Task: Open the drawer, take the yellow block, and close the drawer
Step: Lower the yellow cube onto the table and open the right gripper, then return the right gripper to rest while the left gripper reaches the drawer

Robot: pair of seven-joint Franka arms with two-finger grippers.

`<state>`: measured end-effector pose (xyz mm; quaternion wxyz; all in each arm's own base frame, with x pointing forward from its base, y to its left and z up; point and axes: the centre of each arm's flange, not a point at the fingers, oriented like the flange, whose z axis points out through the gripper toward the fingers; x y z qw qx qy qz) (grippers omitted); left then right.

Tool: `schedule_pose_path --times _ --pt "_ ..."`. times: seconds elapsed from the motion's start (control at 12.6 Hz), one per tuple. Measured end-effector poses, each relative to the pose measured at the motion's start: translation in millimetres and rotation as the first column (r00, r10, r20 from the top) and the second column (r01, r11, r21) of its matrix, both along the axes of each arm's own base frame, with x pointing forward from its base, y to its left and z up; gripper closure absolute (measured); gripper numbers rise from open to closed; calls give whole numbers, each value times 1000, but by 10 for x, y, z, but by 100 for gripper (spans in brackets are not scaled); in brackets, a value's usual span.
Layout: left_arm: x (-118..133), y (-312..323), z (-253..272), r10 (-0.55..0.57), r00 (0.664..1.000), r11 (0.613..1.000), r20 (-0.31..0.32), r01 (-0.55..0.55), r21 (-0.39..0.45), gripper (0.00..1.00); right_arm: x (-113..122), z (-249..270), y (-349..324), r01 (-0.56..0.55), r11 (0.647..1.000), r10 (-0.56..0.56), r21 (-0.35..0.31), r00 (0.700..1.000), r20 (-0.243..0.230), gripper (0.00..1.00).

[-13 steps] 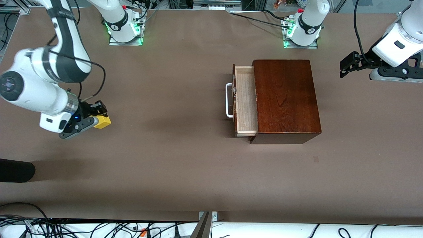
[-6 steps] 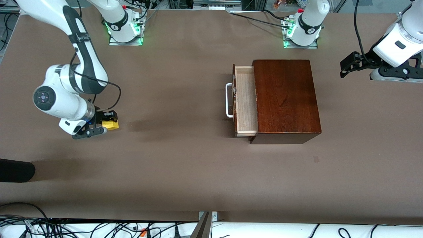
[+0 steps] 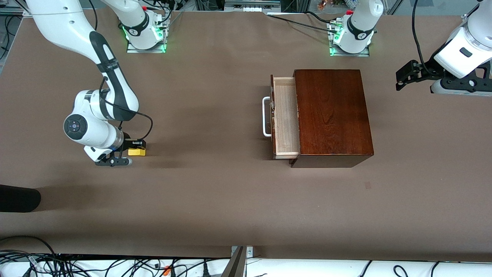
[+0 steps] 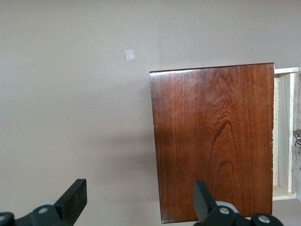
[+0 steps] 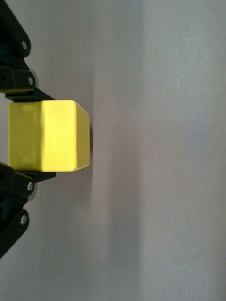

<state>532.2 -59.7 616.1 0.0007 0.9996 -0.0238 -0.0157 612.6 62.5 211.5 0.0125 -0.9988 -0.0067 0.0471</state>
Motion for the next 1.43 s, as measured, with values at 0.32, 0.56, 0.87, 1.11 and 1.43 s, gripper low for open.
schedule_pose_path --times 0.32,0.56,0.87,1.11,1.43 --pt "-37 0 -29 -1 999 1000 -33 1 3 0 -73 -132 6 -1 1000 1 -3 1000 31 44" --pt "-157 -257 -220 -63 983 998 -174 59 -29 0 -70 -122 12 -5 1000 5 -3 999 37 41" --pt "-187 -1164 -594 -378 894 926 -240 362 -109 0 11 328 38 -10 1000 10 8 996 93 13" --pt "-112 -1818 -966 -560 793 828 -241 523 -201 0 -22 1168 48 -28 999 25 26 992 123 0" --pt "-23 -2959 -1407 -791 609 603 -56 762 -235 0 -298 2507 40 -59 998 55 37 992 117 0"
